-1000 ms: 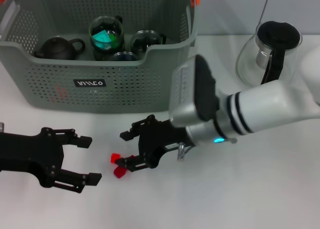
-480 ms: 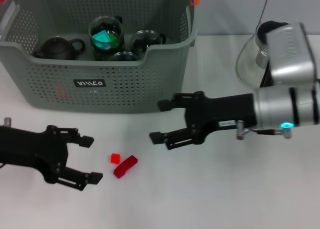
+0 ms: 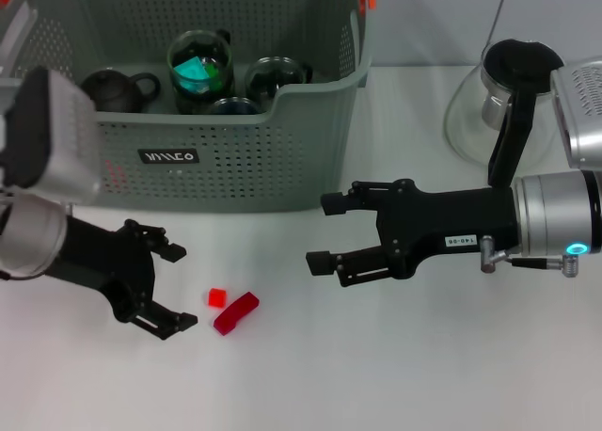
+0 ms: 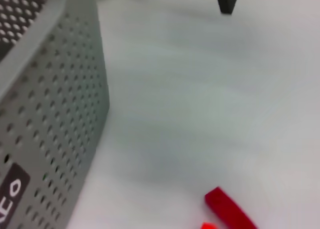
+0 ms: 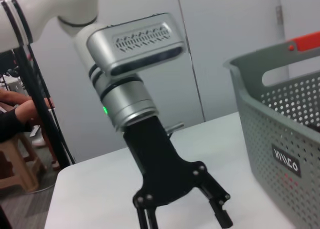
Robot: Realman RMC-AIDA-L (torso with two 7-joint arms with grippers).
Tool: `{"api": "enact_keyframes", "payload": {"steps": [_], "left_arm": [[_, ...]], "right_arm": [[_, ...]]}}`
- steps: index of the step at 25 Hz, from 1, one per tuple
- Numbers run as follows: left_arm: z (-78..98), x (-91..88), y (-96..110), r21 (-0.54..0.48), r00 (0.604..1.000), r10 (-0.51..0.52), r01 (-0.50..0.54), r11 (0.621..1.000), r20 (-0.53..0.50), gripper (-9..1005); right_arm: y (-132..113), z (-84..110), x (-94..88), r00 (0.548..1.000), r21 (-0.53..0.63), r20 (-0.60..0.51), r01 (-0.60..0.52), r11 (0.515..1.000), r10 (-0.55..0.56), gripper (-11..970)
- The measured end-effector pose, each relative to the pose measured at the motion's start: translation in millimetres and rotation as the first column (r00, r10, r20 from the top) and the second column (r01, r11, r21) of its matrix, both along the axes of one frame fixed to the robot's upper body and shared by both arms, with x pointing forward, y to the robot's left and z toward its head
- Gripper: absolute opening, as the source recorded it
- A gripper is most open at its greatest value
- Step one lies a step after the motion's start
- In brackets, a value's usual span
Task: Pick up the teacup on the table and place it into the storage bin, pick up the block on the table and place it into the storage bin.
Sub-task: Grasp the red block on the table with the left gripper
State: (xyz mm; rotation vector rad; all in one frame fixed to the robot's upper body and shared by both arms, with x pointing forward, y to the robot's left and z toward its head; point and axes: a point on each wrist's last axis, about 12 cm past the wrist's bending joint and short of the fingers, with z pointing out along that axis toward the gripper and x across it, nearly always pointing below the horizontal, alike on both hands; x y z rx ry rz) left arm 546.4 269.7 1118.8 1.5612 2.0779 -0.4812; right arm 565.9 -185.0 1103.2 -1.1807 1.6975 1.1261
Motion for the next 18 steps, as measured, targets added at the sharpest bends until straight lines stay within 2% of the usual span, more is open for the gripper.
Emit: {"api": "enact_keyframes", "payload": {"steps": [7, 14, 18], "left_arm": [[-3.2, 18.8, -22.6, 0.149, 0.995, -0.095, 0.088, 0.985, 0.04, 926], [-4.3, 25.0, -37.3, 0.206, 0.987, -0.152, 0.139, 0.969, 0.049, 917], [-5.3, 28.0, -45.9, 0.247, 0.981, -0.188, 0.172, 0.954, 0.041, 838]], "right_arm": [[2.1, -1.9, -1.2, 1.0, 0.015, -0.012, 0.013, 1.0, -0.013, 930], [3.2, -2.8, -1.9, 0.999, 0.031, -0.021, 0.027, 0.999, -0.027, 929], [3.5, -3.1, -2.1, 0.999, 0.034, -0.024, 0.03, 0.999, -0.03, 929]]}}
